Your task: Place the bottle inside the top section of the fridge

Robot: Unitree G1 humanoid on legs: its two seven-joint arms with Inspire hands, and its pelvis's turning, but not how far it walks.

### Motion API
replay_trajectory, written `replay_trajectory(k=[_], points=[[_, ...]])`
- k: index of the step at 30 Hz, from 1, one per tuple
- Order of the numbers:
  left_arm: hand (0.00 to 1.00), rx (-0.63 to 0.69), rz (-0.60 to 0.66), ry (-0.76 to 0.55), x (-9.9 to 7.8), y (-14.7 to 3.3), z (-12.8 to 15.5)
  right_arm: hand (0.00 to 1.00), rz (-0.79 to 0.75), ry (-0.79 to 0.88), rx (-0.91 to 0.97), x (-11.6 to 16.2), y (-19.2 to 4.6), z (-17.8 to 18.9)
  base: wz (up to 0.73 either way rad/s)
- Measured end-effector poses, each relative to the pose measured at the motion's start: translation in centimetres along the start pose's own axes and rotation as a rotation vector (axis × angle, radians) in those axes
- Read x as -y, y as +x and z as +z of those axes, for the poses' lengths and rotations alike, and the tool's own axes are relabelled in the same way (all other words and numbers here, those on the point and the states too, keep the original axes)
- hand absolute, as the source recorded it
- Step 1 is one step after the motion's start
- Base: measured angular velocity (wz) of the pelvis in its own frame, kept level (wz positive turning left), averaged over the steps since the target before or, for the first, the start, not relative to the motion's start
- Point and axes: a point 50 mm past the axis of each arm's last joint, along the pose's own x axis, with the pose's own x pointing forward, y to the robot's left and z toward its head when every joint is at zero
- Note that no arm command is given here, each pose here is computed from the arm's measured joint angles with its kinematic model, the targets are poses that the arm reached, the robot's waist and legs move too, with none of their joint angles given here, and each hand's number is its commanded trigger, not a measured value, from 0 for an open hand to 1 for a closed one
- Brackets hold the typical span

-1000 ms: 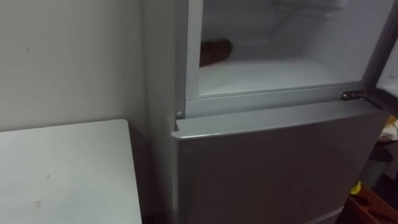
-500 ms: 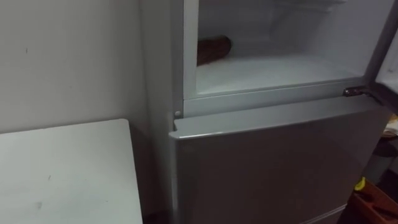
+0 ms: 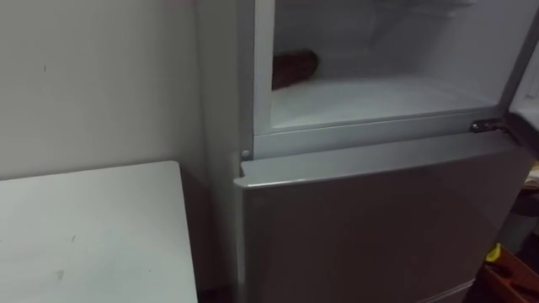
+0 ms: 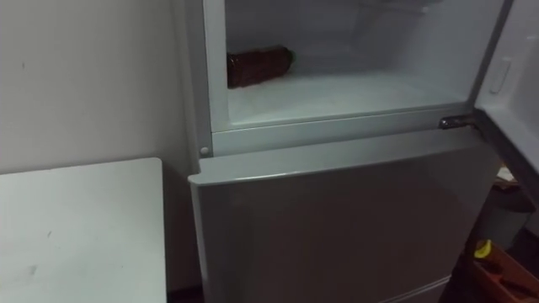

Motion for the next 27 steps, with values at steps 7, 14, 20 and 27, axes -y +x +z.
replay_trajectory(k=[7, 14, 20, 27], points=[[0.00, -0.002, -0.028, 0.034, 0.5, -0.1, -0.2, 0.00, 0.110, 0.018, 0.034, -1.2, -0.8, 0.7, 0.01], [0.00, -0.004, -0.042, 0.076, 0.6, -0.2, -0.4, 0.00, 0.249, 0.083, 0.106, -3.0, -1.9, 2.4, 0.07], [0.00, -0.003, -0.038, 0.083, 0.6, -0.2, -0.4, 0.00, 0.317, 0.098, 0.125, -3.5, -2.2, 2.9, 0.01], [0.00, -0.008, -0.024, 0.105, 0.6, -0.2, -0.6, 0.00, 0.393, 0.082, 0.150, -4.4, -2.8, 2.9, 0.00]])
